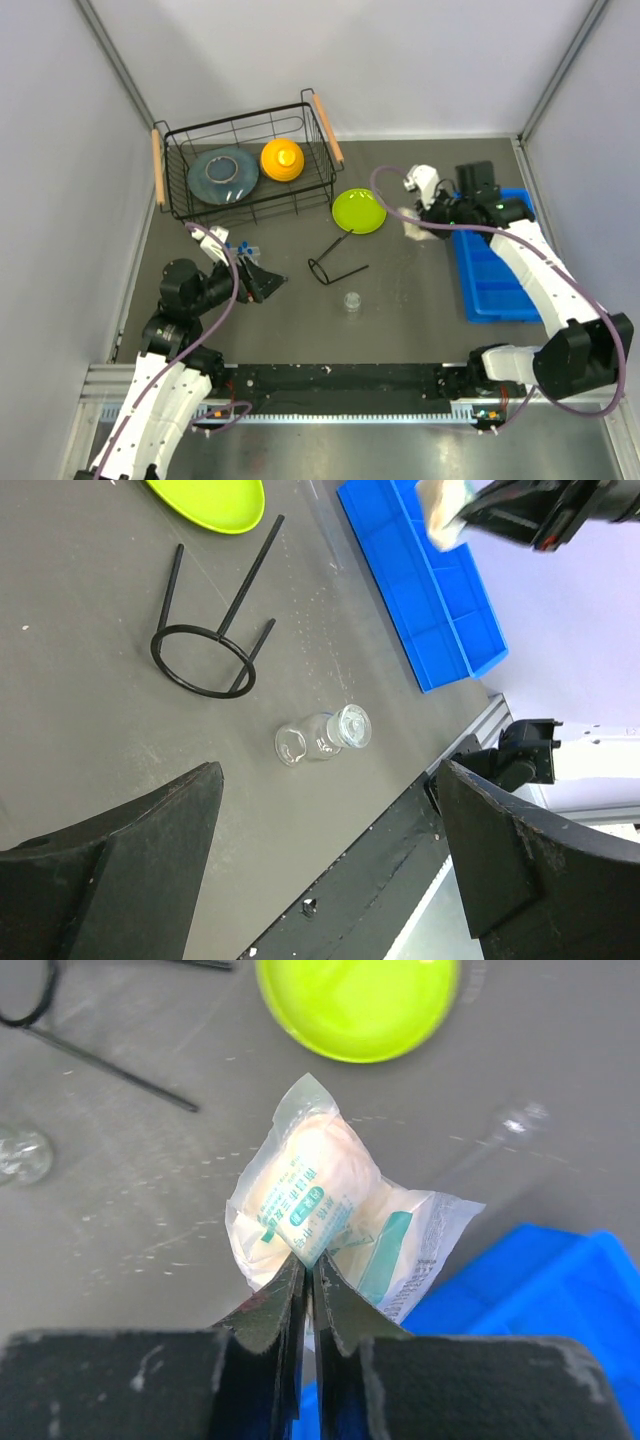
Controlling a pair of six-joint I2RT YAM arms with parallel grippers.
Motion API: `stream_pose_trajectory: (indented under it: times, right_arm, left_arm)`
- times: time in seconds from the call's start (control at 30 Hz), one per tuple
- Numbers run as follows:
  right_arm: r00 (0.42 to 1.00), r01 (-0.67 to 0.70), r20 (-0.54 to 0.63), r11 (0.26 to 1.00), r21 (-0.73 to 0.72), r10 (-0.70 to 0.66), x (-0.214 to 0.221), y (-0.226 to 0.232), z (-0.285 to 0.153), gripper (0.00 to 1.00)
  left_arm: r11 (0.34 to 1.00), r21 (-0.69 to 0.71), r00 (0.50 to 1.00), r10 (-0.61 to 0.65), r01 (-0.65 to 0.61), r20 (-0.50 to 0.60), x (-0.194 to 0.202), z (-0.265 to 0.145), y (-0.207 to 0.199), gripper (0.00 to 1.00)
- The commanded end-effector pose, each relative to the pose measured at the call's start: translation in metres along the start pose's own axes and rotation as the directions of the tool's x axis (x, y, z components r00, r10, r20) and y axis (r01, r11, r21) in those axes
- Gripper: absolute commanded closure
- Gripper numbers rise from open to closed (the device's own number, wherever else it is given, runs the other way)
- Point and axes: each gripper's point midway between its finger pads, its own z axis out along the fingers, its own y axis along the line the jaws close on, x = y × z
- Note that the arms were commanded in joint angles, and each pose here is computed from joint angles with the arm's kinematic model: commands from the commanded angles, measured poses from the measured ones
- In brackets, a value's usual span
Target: Organize the chemistry lab equipment
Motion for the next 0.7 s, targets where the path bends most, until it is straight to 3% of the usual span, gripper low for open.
stream_pose_trajectory:
  times: [0.0, 0.33, 0.67]
  right_arm:
    - [0.999, -0.014, 0.032, 0.986, 0.165, 0.009, -0.002, -0.050, -0.048, 0.94]
    - [0.990, -0.109, -0.045, 0.923, 0.368, 0.135, 0.060, -0.183, -0.079, 0.92]
    - [0.970, -0.168, -0.115, 0.935, 0.313, 0.213, 0.108, -0.222, -0.024, 0.90]
  left_arm:
    - [0.997, 0.059, 0.998, 0.058, -0.058, 0.015, -0.008, 0.001, -0.012, 0.07]
    - [0.996, 0.064, 0.999, 0.055, -0.055, 0.004, -0.004, 0.003, -0.012, 0.07]
    - [0.997, 0.057, 0.999, 0.051, -0.051, 0.002, -0.003, 0.004, -0.010, 0.07]
